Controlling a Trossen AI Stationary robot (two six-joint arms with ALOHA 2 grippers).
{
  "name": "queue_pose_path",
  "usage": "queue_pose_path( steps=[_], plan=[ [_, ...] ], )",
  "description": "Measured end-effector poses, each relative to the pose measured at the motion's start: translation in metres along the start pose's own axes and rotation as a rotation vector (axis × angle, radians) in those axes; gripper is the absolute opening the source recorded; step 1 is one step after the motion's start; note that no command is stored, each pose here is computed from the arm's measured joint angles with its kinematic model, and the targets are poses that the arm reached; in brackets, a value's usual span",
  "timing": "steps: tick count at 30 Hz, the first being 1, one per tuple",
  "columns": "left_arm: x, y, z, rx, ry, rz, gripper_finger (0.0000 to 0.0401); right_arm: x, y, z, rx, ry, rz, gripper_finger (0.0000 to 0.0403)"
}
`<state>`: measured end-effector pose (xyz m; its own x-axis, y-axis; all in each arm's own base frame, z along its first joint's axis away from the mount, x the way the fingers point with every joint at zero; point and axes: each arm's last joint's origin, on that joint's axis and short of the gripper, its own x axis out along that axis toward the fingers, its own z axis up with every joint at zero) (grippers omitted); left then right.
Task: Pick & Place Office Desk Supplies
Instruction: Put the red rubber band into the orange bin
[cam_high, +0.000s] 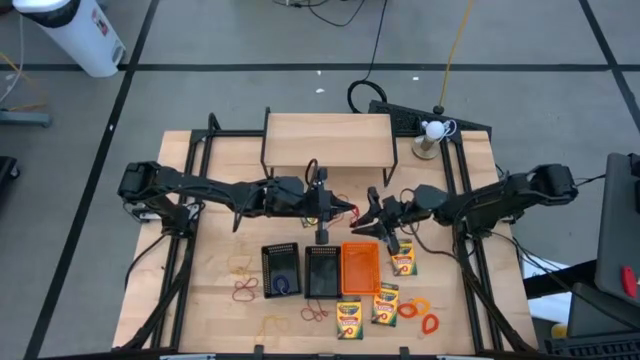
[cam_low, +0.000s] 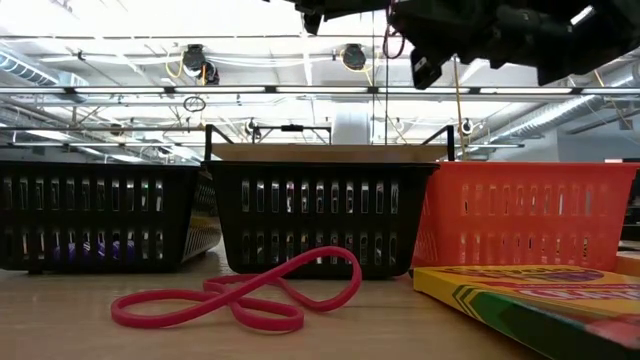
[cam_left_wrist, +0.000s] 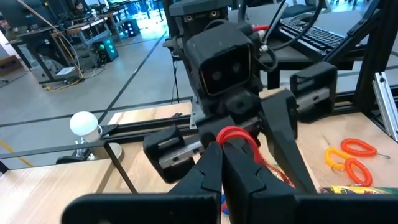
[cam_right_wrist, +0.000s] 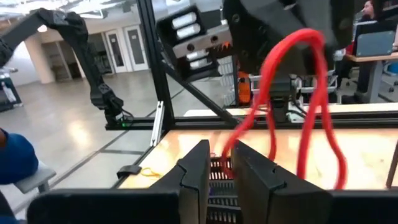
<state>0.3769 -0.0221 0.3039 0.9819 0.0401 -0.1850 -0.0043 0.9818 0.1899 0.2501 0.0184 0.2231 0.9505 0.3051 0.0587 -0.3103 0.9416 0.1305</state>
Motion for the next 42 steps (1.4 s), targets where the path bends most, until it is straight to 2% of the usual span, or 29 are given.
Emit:
queue_pose_path(
  steps=[4, 8, 18, 23, 29, 37, 42],
  plan=[
    [0.000, 0.000, -0.002, 0.003, 0.025, -0.004, 0.0000, 0.003, 0.001, -0.001, -0.029, 0.001, -0.021, 0.0049],
    [0.000, 0.000, -0.003, 0.004, 0.037, 0.005, 0.0000, 0.002, 0.007, 0.004, -0.066, -0.018, -0.009, 0.0007],
    [0.000, 0.003, -0.005, 0.031, 0.066, 0.122, 0.0002, -0.003, 0.022, 0.010, -0.128, -0.008, -0.125, 0.0000],
    [-0.001, 0.001, -0.005, 0.050, 0.076, 0.118, 0.0009, -0.011, 0.022, 0.013, -0.131, 0.029, -0.200, 0.0000],
    [-0.001, -0.003, -0.005, 0.052, 0.072, 0.080, 0.0047, -0.018, 0.022, 0.018, -0.137, 0.048, -0.247, 0.0000],
    [-0.002, -0.008, -0.005, 0.058, 0.077, 0.065, 0.0124, -0.019, 0.023, 0.019, -0.126, 0.046, -0.247, 0.0000],
    [-0.006, -0.004, 0.002, 0.060, 0.053, 0.128, 0.0170, -0.019, 0.024, 0.018, -0.079, 0.054, -0.239, 0.0000]
  ],
)
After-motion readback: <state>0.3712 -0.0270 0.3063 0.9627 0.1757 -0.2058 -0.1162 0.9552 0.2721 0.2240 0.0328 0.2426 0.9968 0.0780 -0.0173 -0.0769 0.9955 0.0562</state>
